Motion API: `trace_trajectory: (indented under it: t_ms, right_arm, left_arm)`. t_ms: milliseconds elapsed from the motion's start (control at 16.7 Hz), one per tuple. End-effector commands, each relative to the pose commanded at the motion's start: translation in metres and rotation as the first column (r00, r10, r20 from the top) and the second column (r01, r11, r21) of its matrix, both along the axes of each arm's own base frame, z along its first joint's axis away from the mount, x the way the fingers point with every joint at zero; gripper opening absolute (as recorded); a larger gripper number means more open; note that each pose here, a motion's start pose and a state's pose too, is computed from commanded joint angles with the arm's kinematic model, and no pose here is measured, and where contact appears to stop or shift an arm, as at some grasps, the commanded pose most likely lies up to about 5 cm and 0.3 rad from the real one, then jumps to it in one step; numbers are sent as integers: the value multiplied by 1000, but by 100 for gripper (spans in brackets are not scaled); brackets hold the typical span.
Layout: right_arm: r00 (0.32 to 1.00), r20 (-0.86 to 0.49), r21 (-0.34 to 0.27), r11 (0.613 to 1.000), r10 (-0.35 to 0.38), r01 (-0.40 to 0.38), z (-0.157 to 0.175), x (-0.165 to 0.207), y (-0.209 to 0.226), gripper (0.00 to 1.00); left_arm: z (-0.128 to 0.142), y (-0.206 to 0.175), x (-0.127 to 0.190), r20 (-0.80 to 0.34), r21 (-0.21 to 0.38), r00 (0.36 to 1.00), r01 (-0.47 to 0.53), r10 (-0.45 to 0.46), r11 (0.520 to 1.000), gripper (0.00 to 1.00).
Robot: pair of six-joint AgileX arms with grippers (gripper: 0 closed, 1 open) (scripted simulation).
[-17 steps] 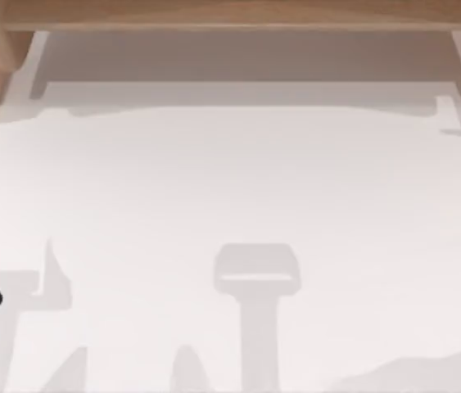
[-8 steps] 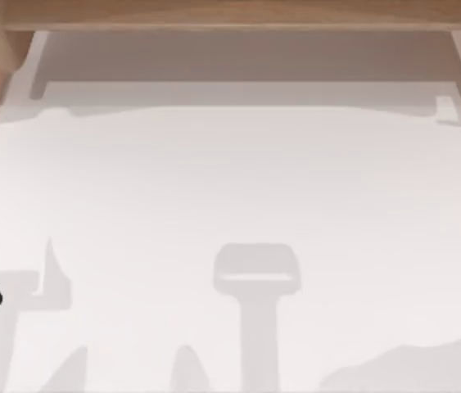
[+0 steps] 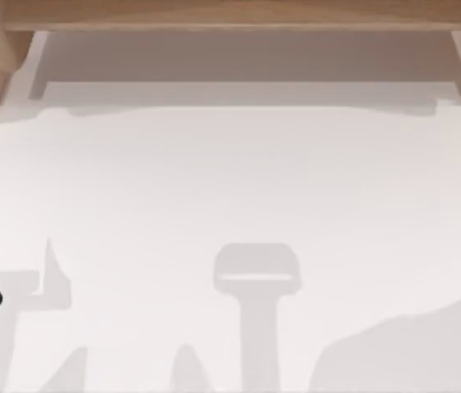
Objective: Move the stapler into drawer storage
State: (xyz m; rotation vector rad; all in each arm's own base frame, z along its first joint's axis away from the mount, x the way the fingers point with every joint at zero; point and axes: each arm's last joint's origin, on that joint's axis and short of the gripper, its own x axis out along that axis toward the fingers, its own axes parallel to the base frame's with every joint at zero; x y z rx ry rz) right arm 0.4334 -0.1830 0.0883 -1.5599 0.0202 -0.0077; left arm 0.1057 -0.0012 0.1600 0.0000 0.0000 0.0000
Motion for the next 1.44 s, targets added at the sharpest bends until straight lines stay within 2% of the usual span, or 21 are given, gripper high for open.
trace_trajectory:
  t_ms: [300,1080,1440]
  right_arm:
    - [1000,0,0,1000,0,0,0,2,0,0]
    - [1000,0,0,1000,0,0,0,2,0,98]
    - [1000,0,0,1000,0,0,0,2,0,100]
  left_arm:
    - [0,0,0,0,0,1000,0,0,1000,100]
    - [0,0,0,0,0,1000,0,0,1000,100]
    - [0,0,0,0,0,1000,0,0,1000,100]
